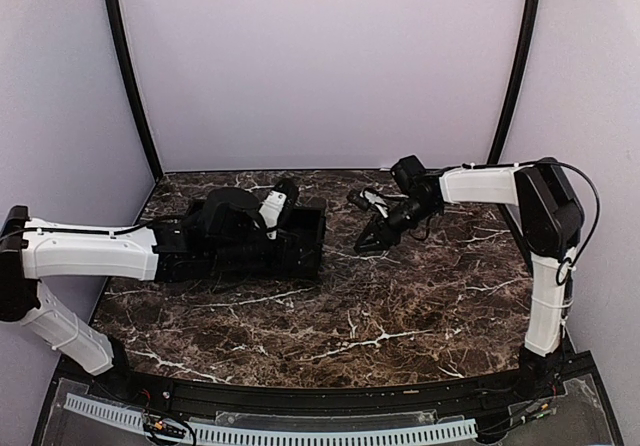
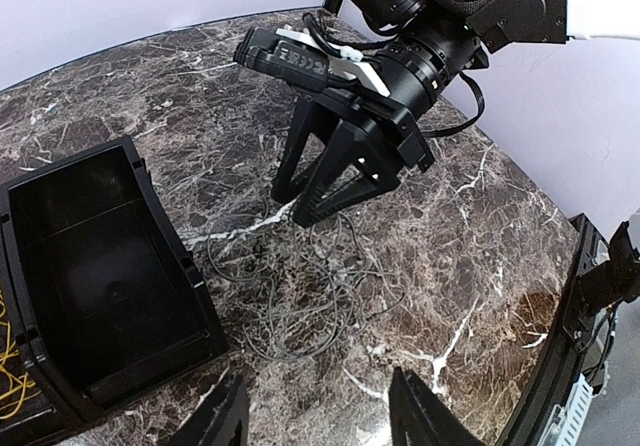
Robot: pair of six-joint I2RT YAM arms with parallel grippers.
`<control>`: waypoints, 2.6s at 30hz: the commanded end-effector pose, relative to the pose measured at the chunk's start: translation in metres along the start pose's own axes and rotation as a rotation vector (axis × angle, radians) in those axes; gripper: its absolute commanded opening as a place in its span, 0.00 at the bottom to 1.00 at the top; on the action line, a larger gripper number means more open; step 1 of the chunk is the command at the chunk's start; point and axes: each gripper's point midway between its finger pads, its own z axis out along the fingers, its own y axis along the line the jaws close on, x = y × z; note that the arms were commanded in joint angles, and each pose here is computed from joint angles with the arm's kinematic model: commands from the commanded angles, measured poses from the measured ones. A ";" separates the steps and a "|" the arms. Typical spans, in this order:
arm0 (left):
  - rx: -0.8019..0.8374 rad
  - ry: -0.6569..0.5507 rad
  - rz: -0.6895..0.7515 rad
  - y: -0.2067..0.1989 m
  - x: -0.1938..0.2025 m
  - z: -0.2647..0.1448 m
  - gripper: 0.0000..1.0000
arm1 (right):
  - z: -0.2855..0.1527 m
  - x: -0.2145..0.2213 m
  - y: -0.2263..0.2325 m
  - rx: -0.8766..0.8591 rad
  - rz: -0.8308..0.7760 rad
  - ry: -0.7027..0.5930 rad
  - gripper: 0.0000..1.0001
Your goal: Untangle the cables
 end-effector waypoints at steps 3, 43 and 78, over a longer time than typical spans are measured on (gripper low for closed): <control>0.015 -0.046 0.000 -0.005 -0.009 0.005 0.50 | -0.001 -0.013 0.021 -0.106 -0.009 -0.036 0.08; 0.137 -0.309 0.199 -0.053 -0.003 0.157 0.22 | -0.361 -0.203 0.265 -0.067 -0.638 -0.680 0.00; 0.387 -0.528 0.243 -0.125 -0.063 0.059 0.55 | -0.404 -0.120 0.149 0.142 -0.327 -0.814 0.00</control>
